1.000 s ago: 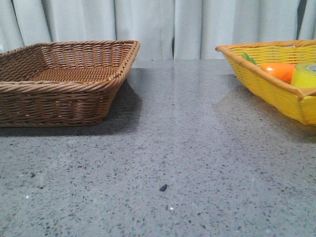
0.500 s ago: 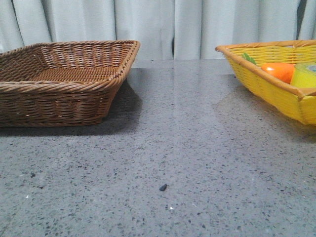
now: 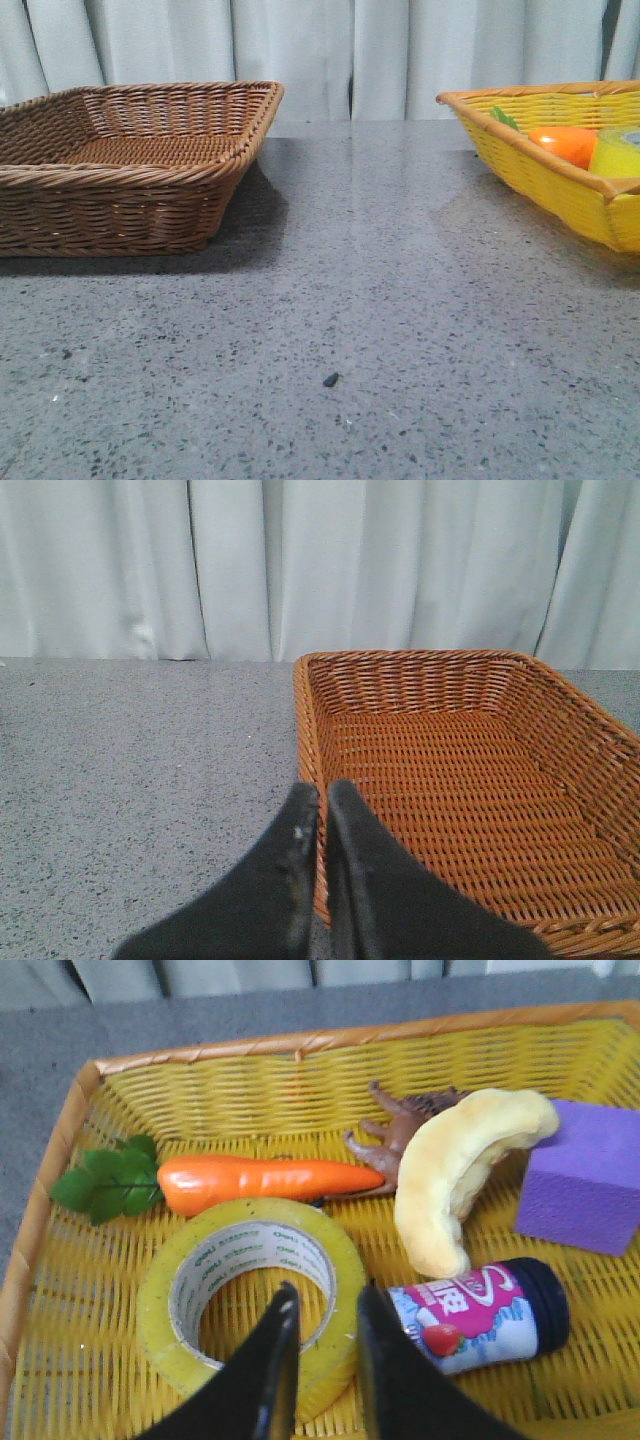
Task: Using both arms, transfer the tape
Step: 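Reach the right gripper into the yellow basket and grasp the tape roll, then carry the tape roll toward the table center and set it down, then open the right gripper and lift it away from the tape, then lower the left gripper onto the tape roll and grasp its rim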
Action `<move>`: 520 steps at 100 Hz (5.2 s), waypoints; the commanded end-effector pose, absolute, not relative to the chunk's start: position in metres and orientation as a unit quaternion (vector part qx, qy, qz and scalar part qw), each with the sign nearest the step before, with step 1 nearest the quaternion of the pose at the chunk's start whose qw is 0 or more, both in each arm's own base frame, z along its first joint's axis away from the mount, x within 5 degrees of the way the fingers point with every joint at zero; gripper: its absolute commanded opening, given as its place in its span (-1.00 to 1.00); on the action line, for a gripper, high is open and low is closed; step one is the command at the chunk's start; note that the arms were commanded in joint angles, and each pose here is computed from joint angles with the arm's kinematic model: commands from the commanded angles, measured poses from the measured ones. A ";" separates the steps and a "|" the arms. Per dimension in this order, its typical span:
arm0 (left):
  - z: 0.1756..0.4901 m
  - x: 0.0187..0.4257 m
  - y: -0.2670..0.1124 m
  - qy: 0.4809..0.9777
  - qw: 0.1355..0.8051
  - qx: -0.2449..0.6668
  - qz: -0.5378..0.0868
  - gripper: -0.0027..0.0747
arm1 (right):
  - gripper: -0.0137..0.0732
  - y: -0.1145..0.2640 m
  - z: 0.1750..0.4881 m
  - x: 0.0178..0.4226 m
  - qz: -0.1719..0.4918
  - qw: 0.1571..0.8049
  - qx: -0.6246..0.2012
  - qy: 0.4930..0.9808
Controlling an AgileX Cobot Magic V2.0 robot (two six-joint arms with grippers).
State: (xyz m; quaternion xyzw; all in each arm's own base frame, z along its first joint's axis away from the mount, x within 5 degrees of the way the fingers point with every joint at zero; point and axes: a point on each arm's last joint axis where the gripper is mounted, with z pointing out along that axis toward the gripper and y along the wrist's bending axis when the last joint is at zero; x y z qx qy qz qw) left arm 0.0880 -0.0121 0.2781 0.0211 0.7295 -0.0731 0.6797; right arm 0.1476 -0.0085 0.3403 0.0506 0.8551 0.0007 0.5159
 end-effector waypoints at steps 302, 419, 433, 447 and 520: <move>0.310 0.090 -0.018 0.672 0.732 0.034 -0.111 -0.01 | -0.59 0.198 0.371 0.242 0.156 0.275 -0.288 0.904; 0.340 0.164 -0.259 0.742 0.471 0.380 -0.289 0.21 | -0.86 0.064 0.448 0.082 0.247 0.641 -0.212 0.695; 0.332 0.173 -0.282 0.751 0.449 0.397 -0.279 0.21 | -0.86 0.064 0.447 0.082 0.246 0.636 -0.213 0.700; 0.324 0.182 -0.298 0.763 0.427 0.404 -0.269 0.21 | -0.86 0.064 0.444 0.082 0.242 0.625 -0.217 0.710; 0.276 0.206 -0.336 0.798 0.357 0.427 -0.230 0.16 | -0.86 0.064 0.442 0.081 0.242 0.615 -0.219 0.718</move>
